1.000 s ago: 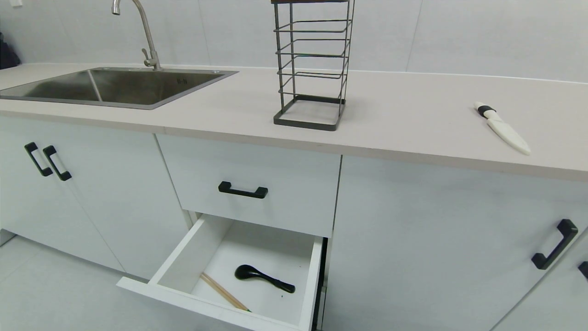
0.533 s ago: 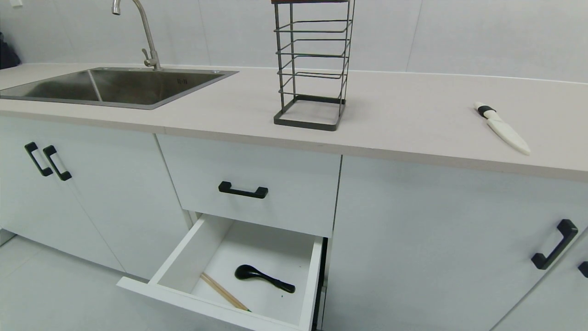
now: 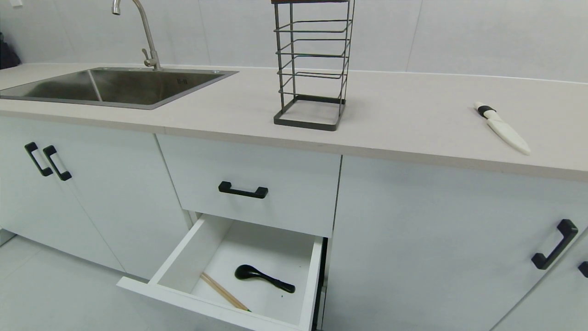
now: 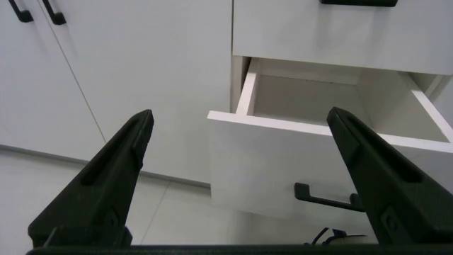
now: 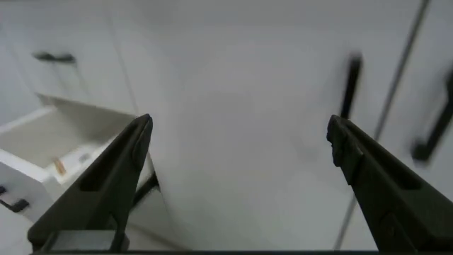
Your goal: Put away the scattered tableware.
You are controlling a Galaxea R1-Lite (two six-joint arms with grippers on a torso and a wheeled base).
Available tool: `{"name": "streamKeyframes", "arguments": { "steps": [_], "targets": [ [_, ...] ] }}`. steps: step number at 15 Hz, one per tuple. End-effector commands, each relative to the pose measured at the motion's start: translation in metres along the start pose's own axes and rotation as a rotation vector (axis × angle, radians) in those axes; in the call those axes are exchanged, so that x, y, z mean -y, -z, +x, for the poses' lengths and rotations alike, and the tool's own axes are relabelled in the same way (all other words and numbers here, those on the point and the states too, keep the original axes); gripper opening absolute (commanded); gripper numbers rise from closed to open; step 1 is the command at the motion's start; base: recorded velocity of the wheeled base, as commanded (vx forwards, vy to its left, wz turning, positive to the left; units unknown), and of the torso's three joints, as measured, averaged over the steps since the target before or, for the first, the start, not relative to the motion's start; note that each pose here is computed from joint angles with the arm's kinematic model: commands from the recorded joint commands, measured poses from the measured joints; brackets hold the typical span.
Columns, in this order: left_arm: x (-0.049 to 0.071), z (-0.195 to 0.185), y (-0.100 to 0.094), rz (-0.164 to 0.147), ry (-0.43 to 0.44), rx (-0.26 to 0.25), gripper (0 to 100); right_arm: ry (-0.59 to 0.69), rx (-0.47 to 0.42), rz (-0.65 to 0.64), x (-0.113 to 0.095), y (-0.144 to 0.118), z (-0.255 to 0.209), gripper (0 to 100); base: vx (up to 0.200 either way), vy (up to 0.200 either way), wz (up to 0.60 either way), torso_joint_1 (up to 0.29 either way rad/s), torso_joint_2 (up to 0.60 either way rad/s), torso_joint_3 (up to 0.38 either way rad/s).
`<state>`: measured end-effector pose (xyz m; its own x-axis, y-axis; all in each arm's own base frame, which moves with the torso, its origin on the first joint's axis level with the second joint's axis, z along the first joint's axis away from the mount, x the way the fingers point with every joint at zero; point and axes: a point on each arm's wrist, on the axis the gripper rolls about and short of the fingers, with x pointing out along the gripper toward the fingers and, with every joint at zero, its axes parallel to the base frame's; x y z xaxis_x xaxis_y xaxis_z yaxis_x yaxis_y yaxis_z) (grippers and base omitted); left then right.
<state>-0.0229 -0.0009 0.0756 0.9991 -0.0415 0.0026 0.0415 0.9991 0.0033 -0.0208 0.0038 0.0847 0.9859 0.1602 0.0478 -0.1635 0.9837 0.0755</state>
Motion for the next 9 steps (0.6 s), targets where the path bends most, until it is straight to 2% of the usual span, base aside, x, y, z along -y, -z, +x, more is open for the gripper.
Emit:
{"name": "streamKeyframes", "arguments": {
  "steps": [1,2,4,7,8,9],
  "targets": [
    [0.0,0.0001,-0.0001,0.0,0.0,-0.001,100,0.077,0.003,0.003,0.0018,0.0026,-0.0014,100,0.0,0.0,0.0,0.0,0.0,0.0],
    [0.0,0.0001,-0.0001,-0.002,0.0,-0.001,100,0.129,0.004,0.0,0.003,0.0026,-0.0014,100,0.0,0.0,0.0,0.0,0.0,0.0],
    [0.0,0.0001,-0.0002,-0.002,0.001,0.001,100,0.25,-0.056,-0.01,0.006,0.0093,-0.0022,100,0.0,0.0,0.0,0.0,0.0,0.0],
    [0.0001,0.0001,-0.0001,0.0,0.006,-0.001,100,0.201,-0.057,-0.067,0.005,0.0088,-0.002,100,0.0,0.0,0.0,0.0,0.0,0.0],
    [0.0004,0.0001,-0.0004,0.014,0.018,0.002,100,0.201,-0.057,-0.067,0.005,0.0088,-0.002,100,0.0,0.0,0.0,0.0,0.0,0.0],
    [0.0006,0.0001,-0.0007,0.054,0.023,0.006,100,0.201,-0.057,-0.067,0.005,0.0088,-0.002,100,0.0,0.0,0.0,0.0,0.0,0.0]
  ]
}}
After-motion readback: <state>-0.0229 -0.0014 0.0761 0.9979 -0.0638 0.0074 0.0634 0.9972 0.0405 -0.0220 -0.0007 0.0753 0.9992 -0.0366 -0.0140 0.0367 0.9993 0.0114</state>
